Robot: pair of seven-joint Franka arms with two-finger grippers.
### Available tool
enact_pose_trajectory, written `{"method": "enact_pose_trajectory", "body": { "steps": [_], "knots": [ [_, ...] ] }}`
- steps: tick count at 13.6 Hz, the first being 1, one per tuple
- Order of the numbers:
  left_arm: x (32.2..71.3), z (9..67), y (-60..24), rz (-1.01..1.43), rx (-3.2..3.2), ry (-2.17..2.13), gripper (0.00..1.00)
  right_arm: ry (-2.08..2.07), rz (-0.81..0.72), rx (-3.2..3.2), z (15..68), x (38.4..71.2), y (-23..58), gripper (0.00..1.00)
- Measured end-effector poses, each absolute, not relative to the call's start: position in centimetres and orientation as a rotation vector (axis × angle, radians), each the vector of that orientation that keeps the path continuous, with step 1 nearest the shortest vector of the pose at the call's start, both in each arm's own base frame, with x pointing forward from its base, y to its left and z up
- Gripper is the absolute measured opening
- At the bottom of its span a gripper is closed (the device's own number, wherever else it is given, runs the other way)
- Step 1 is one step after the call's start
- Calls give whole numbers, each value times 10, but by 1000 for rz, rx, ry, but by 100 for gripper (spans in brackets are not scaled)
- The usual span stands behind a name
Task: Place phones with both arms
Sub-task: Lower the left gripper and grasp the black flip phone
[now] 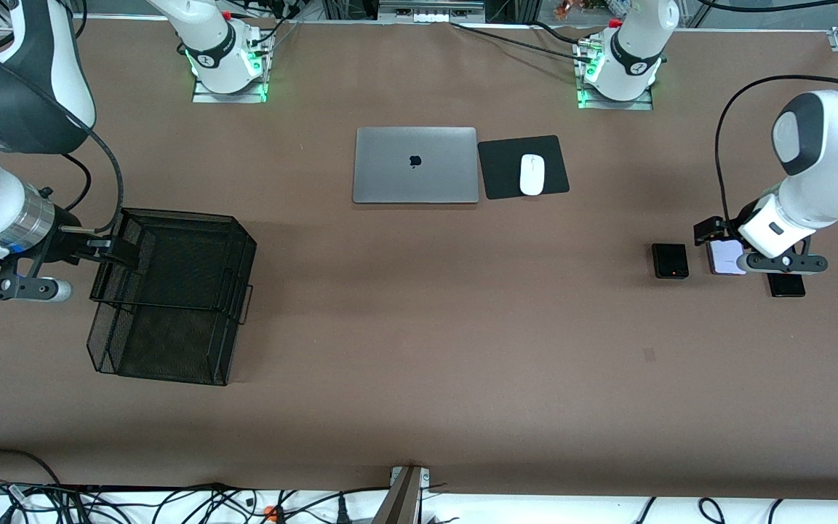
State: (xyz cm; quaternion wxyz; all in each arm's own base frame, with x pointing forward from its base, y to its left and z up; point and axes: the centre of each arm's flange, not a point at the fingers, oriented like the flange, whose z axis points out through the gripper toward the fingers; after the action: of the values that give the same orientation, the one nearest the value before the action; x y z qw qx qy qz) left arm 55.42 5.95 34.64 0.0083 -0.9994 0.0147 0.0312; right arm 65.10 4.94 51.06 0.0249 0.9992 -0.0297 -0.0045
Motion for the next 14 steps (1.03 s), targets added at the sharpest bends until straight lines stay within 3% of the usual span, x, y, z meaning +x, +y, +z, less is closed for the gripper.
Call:
{"method": "enact_pose_trajectory", "body": {
  "steps": [7,14],
  "knots": [
    [533,249,63,2,-3135,31,100,-83,-9,3091,511,651,53,100],
    [531,188,72,-45,-3147,-4,100,-84,-3,3092,511,651,54,100]
  ]
}}
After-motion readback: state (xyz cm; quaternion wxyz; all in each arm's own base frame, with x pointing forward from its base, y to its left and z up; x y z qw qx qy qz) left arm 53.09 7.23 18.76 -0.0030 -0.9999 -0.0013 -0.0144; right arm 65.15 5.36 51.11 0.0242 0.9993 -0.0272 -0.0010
